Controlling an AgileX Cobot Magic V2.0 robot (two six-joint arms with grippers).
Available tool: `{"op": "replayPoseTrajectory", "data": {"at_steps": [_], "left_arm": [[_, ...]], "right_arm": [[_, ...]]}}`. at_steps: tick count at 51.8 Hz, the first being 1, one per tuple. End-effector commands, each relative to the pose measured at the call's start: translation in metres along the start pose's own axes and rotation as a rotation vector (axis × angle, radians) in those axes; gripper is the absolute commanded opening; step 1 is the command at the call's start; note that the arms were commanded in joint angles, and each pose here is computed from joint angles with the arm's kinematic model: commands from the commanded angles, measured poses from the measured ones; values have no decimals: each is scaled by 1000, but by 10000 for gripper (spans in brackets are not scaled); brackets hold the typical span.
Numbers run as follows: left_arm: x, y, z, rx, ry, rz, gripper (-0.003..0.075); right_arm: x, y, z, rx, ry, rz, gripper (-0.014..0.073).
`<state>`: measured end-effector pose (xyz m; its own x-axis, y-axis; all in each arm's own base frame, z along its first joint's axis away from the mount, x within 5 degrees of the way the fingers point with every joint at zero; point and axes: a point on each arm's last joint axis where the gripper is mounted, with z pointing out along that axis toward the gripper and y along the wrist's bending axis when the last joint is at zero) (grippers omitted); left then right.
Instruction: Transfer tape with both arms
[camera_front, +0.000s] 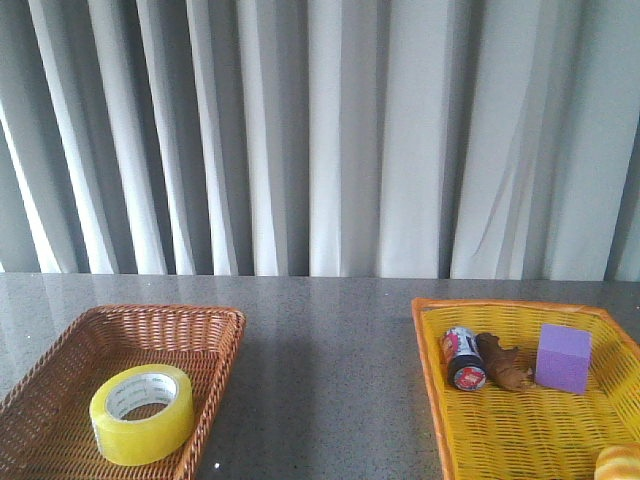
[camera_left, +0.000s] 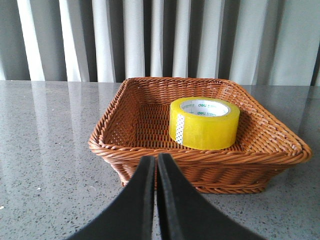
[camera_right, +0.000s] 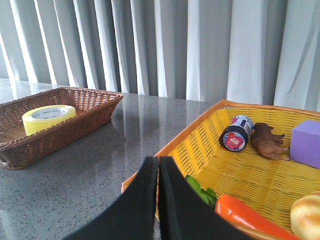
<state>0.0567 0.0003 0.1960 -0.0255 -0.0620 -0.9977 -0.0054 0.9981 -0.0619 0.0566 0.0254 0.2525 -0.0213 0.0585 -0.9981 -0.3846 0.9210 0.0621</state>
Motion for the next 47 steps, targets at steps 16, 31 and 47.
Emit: {"op": "replayPoseTrajectory", "data": {"at_steps": [16, 31, 47], "left_arm": [[-18, -1, -3, 10, -114, -11, -6], [-18, -1, -3, 10, -114, -11, -6], [-18, -1, -3, 10, -114, -11, -6]], "right_arm": [[-8, -4, 0, 48, -82, -127, -5], [29, -23, -5, 304, -142, -129, -5], [45, -32, -13, 506, -123, -46, -5]]}}
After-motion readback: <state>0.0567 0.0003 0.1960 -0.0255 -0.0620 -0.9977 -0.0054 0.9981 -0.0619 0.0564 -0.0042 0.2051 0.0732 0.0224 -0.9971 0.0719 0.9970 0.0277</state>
